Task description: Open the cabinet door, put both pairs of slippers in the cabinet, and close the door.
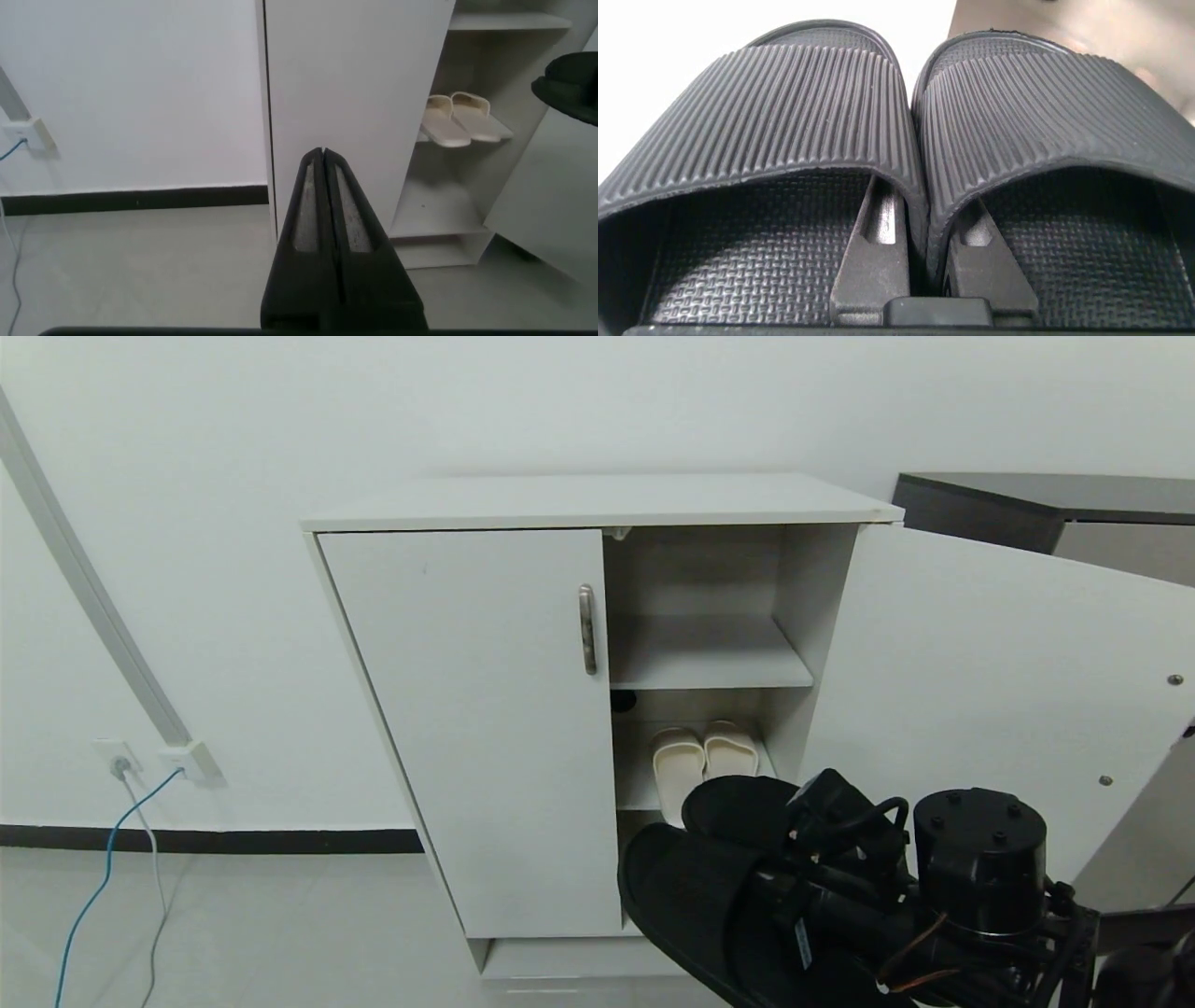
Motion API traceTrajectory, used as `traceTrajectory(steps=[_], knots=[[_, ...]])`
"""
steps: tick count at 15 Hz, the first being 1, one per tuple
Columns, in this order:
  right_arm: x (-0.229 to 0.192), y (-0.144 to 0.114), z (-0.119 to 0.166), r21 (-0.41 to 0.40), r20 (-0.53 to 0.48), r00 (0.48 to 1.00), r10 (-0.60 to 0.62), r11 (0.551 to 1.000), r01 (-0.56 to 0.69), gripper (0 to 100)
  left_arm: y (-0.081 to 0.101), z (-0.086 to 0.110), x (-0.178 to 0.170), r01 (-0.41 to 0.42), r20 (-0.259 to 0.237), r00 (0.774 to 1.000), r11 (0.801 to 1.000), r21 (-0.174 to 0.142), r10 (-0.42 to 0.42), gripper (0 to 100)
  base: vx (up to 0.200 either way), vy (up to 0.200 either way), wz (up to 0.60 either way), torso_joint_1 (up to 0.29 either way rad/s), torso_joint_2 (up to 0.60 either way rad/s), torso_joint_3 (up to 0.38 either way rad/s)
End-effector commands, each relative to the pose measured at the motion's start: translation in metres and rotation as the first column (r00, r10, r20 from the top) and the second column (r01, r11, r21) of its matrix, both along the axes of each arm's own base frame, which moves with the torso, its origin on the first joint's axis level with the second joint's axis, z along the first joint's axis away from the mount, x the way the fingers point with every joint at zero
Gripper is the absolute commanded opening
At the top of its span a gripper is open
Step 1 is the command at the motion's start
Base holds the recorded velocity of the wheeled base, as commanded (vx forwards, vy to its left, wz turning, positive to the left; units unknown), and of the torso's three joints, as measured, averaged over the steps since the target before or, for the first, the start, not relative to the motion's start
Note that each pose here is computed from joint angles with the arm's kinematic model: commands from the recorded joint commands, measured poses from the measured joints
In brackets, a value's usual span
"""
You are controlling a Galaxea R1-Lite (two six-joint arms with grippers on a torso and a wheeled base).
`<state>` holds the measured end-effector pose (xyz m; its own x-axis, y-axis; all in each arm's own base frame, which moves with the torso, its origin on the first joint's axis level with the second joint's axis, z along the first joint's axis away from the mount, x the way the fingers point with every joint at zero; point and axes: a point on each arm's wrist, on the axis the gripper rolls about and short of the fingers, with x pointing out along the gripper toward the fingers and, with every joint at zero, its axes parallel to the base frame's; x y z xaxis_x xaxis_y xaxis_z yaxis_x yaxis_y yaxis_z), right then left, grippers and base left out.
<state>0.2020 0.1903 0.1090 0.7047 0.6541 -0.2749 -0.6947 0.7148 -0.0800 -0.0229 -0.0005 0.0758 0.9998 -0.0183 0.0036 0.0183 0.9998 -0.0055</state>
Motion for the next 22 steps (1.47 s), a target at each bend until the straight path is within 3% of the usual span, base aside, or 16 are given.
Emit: traceTrajectory(steps=[1, 14, 19, 22], knots=[[0.0, 0.001, 0.0, -0.001, 0.0, 1.0, 0.003, 1.0, -0.003, 0, 0.0, 0.0, 0.0, 0.0, 0.001, 1.0, 1.0, -0.001, 0.0, 0, 0.0, 0.0, 0.0, -0.002, 0.29, 0.251], [-0.001, 0.0, 0.0, 0.017, 0.019, 1.0, 0.003, 1.0, -0.003, 0, 0.0, 0.0, 0.0, 0.0, -0.001, 1.0, 1.0, 0.001, 0.0, 0, 0.0, 0.0, 0.0, 0.0, 0.0, 0.0], [0.001, 0.003, -0.004, 0.006, 0.01, 1.0, -0.003, 1.0, 0.003, 0, 0.0, 0.0, 0.0, 0.0, -0.001, 1.0, 1.0, 0.001, 0.0, 0, 0.0, -0.08, 0.0, -0.007, 0.05, 0.058], [0.008, 0.023, -0.008, -0.013, 0.046, 0.99, -0.137, 0.99, 0.138, 0, 0.0, 0.0, 0.0, 0.0, -0.001, 1.0, 1.0, 0.001, 0.0, 0, 0.0, 0.0, 0.0, -0.001, 0.02, 0.024]])
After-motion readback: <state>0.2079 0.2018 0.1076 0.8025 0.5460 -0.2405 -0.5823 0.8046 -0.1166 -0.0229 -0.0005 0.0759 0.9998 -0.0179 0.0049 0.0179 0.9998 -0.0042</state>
